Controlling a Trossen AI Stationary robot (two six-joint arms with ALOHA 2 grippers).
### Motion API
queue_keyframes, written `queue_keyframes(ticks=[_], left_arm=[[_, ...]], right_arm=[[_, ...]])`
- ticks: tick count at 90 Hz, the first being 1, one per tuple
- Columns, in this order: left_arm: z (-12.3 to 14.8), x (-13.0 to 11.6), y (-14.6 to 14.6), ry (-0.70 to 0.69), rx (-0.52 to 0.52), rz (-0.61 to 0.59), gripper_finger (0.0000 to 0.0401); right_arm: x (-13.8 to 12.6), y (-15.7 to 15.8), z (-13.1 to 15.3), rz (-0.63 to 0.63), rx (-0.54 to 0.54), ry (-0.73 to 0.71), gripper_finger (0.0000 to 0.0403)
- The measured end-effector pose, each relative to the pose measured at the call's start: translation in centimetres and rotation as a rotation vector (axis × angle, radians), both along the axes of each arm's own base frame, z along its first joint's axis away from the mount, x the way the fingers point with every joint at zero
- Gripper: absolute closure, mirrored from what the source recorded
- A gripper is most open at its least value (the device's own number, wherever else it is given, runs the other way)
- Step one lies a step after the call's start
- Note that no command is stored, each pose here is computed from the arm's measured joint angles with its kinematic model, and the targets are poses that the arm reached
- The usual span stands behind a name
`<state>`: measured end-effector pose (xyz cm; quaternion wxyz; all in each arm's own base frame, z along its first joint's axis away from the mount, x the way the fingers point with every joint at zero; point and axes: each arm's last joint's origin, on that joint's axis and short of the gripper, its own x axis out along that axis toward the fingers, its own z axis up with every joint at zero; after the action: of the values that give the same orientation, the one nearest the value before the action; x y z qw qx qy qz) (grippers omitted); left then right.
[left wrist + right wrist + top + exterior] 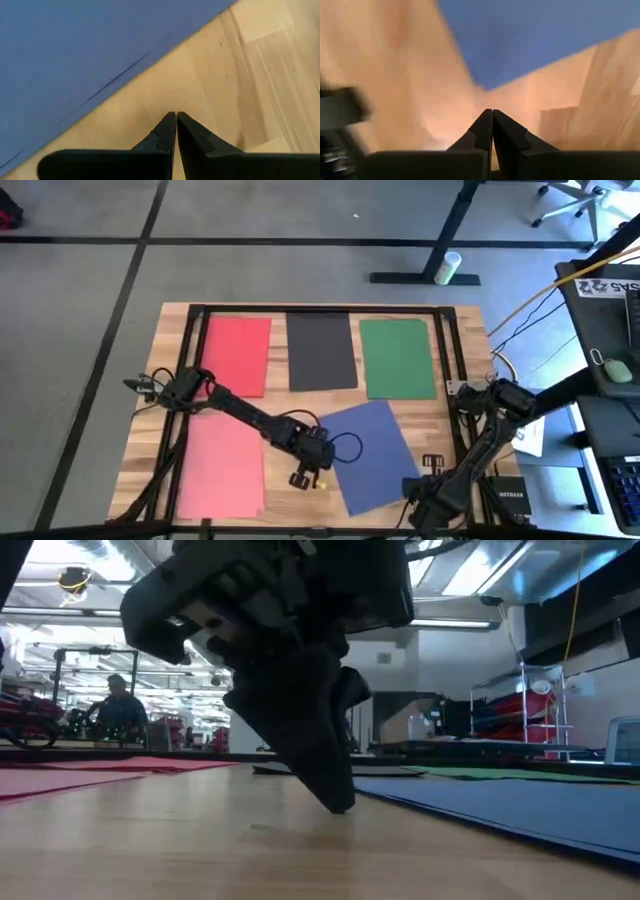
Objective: Organize paper
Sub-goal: Stack the left blue paper on the stacked blue paper
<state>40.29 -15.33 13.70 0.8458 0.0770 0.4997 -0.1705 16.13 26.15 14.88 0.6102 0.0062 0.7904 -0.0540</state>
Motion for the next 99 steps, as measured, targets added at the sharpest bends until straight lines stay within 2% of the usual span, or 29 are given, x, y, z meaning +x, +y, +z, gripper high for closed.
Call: queue_keyframes(ticks=[9, 23, 68, 99], left_arm=[[-0.2, 0.0, 0.0, -0.021, -0.013, 0.008, 0.0401], [-0.4, 0.1, 0.0, -0.039, -0.032, 0.011, 0.0401], [-0.7, 0.9, 0.0, -0.1, -0.072, 0.009, 0.0401], [-0.6, 1.5, 1.1, -0.121, -0.072, 0.032, 0.0401]], right_arm=[[-0.4, -0.6, -1.1, 0.002, 0.001, 0.011, 0.0403], [-0.7, -1.0, -1.8, -0.005, 0.07, -0.008, 0.0403], [1.9, -1.9, -1.6, 0.001, 0.174, -0.079, 0.0403], [2.5, -1.5, -1.5, 0.015, 0.216, -0.143, 0.0403]])
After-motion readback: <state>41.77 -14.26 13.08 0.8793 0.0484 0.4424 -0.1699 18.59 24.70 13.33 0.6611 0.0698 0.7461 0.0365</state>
